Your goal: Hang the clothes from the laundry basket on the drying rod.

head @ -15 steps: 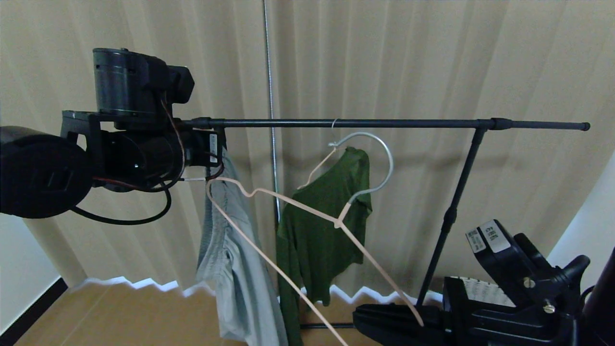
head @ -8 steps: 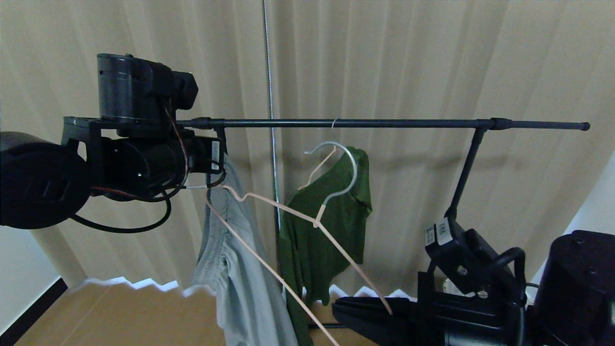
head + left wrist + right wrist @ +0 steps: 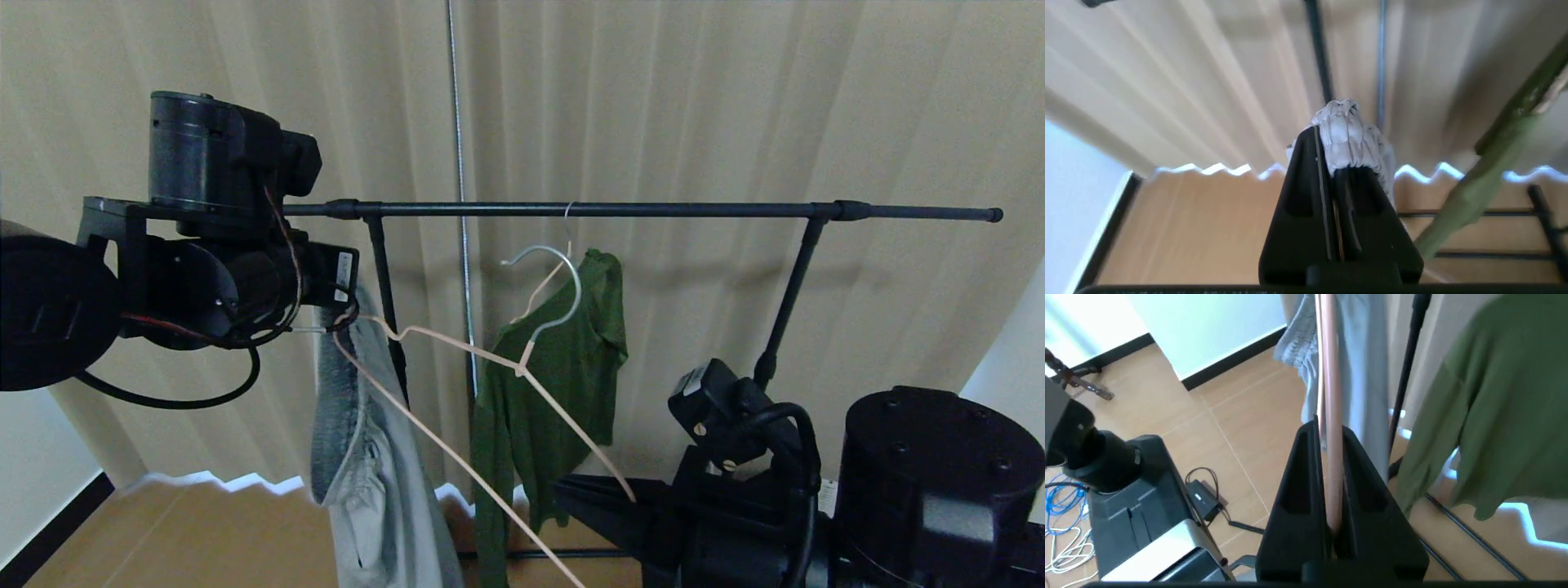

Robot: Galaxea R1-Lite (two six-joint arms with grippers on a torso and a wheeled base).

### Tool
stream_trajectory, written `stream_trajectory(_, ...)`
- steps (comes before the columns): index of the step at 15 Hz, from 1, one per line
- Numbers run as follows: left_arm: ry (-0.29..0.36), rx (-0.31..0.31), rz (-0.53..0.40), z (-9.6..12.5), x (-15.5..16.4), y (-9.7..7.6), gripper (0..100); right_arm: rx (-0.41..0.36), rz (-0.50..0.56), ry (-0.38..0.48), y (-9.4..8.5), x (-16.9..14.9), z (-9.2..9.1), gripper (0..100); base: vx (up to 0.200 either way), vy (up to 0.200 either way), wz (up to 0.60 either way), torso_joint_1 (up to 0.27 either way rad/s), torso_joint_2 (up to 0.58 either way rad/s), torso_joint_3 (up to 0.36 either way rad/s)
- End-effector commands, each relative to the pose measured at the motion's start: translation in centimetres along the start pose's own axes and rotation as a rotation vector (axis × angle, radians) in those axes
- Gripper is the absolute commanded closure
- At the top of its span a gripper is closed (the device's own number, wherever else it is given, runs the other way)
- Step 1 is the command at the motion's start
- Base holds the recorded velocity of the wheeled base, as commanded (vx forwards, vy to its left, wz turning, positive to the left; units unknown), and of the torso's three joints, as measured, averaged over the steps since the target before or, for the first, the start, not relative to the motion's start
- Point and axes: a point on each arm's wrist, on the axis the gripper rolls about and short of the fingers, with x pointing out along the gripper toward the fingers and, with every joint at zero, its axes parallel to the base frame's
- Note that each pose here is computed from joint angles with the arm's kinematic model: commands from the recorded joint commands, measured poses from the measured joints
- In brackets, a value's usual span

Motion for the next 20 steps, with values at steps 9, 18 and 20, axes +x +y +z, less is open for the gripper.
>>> stream_trajectory(9, 0.012, 0.060, 0.011, -1.1, -1.3, 0.2, 100, 0.029, -0.091, -0.058, -0.4, 3.1, 1.7, 100, 0.000, 0.000, 0.00, 0.000, 0.00, 0.000)
stream_trajectory(18, -0.089, 0.073, -0.118, 0.0, -5.7, -1.1, 100, 0.027, -0.098, -0.034, -0.6, 7.1, 1.5, 100, 0.000, 0.000, 0.00, 0.000, 0.00, 0.000)
stream_trajectory(20, -0.116, 0.094, -0.192, 0.1, -6.8, -1.9, 100, 0.027, -0.096, -0.040, -0.6, 7.1, 1.6, 100, 0.000, 0.000, 0.00, 0.000, 0.00, 0.000)
